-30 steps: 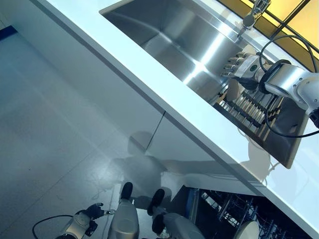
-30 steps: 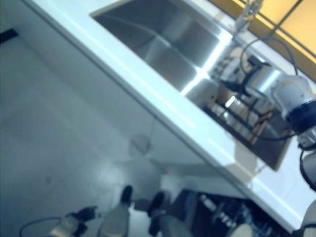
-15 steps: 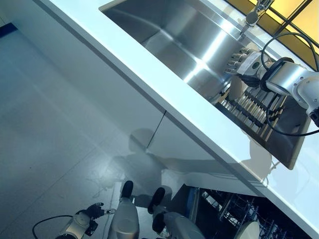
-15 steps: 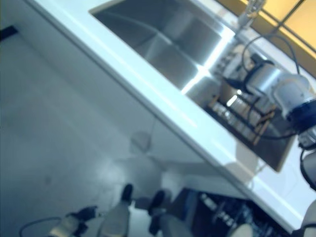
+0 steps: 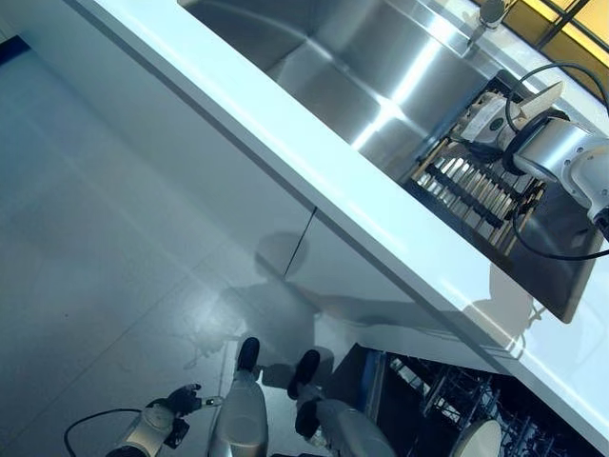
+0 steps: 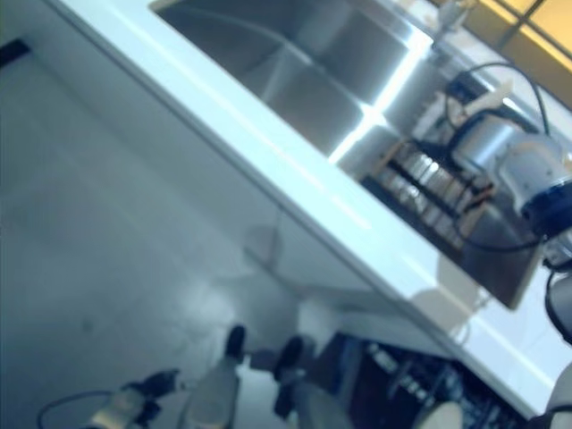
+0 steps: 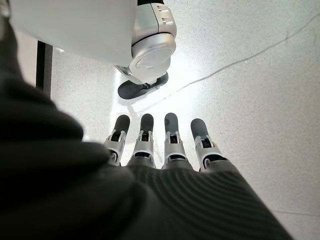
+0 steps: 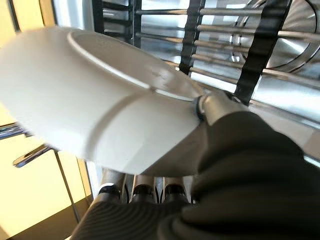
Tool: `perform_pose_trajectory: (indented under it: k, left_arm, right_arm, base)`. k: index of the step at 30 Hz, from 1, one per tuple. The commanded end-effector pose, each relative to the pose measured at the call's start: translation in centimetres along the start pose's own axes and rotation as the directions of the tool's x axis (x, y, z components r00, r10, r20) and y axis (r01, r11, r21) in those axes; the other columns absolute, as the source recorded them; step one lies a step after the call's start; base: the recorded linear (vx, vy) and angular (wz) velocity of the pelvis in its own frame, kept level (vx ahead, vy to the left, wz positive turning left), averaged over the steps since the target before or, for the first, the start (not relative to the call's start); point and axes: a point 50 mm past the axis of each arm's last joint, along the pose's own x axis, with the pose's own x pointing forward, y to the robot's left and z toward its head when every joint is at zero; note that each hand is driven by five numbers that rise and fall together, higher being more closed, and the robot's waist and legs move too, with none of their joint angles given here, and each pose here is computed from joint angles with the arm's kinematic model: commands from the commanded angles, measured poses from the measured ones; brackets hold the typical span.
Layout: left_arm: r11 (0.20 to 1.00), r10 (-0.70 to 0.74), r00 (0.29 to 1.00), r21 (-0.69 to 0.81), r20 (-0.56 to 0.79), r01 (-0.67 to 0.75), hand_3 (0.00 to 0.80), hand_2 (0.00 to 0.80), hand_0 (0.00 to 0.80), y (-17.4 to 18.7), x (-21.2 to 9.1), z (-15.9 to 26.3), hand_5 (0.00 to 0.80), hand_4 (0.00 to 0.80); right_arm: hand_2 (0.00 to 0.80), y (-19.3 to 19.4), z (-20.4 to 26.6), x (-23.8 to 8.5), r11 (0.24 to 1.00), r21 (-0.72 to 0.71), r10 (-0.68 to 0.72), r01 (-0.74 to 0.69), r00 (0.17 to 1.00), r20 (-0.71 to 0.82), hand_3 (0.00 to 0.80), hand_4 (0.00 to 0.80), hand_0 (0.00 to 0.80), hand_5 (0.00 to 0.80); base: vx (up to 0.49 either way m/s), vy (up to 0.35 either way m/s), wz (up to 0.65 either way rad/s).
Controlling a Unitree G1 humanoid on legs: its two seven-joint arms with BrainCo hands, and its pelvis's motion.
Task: Take plates into dishwasher
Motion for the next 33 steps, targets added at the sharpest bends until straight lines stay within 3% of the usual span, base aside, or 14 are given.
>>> perform_pose_trajectory:
  k: [1, 11, 23, 33]
  left_arm:
    - [1.000, 0.008, 1.000, -0.001, 0.010, -0.008, 0.000, 0.000, 0.000, 0.6, -0.4, -0.6, 0.000, 0.000]
    - [1.000, 0.000, 1.000, -0.010, 0.003, 0.000, 0.000, 0.000, 0.000, -0.1, -0.5, -1.1, 0.000, 0.000]
    - [0.999, -0.033, 0.999, -0.001, -0.031, 0.033, 0.000, 0.000, 0.000, -1.4, -0.7, -2.5, 0.000, 0.000]
    - [0.998, -0.068, 0.994, -0.008, -0.085, 0.068, 0.000, 0.000, 0.000, -2.9, -0.7, -4.0, 0.000, 0.000]
  right_arm:
    - [0.800, -2.1, -4.5, -1.3, 0.997, -0.063, -0.063, 0.053, 0.986, -0.155, 0.800, 0.800, 0.800, 0.800]
    - [0.800, -1.3, -4.6, -1.5, 0.997, -0.074, -0.039, 0.028, 0.987, -0.154, 0.800, 0.800, 0.800, 0.800]
    - [0.800, 1.8, -6.4, -3.5, 0.998, -0.050, 0.010, -0.023, 0.969, -0.246, 0.800, 0.800, 0.800, 0.800]
    - [0.800, 3.2, -8.7, -5.9, 0.999, -0.041, -0.043, 0.031, 0.929, -0.367, 0.800, 0.800, 0.800, 0.800]
  base:
    - [0.000, 0.000, 0.00]
    - [-0.001, 0.003, 0.00]
    - [-0.013, 0.067, -0.11]
    - [-0.044, 0.142, -0.13]
